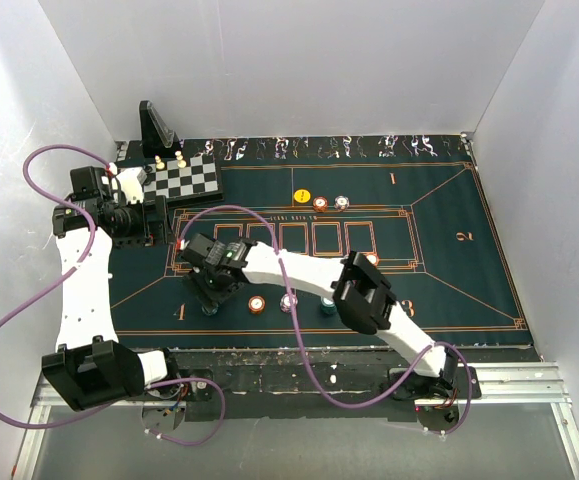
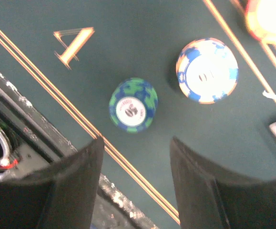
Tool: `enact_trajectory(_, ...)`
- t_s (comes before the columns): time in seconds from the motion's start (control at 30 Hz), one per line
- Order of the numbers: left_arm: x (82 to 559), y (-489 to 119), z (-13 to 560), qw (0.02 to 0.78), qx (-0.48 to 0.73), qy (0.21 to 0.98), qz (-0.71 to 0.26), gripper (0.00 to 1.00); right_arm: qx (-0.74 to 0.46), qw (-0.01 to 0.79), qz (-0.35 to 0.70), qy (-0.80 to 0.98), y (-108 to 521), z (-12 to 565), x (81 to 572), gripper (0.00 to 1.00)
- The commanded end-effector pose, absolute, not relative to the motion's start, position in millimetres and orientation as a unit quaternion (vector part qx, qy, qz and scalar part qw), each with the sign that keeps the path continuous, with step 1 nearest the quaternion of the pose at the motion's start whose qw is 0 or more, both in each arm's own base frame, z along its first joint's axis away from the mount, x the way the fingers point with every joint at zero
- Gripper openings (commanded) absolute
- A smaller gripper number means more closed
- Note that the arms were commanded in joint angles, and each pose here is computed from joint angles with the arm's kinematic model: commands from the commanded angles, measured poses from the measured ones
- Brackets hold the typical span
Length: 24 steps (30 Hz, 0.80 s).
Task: Distribute texas hold em gaming equipment
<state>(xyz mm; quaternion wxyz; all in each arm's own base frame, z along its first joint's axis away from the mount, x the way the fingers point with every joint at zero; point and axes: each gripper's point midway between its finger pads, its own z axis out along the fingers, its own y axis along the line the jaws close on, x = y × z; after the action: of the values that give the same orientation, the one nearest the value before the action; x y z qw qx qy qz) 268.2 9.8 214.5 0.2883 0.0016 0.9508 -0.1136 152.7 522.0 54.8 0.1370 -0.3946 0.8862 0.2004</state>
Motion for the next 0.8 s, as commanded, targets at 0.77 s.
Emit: enact_trajectory(0.77, 261.0, 8.9, 229.7, 0.316, 0.016, 0.943, -0.107, 0.98, -0.191, 0.208, 0.046, 0.958, 257.3, 98.6, 195.0, 0.84)
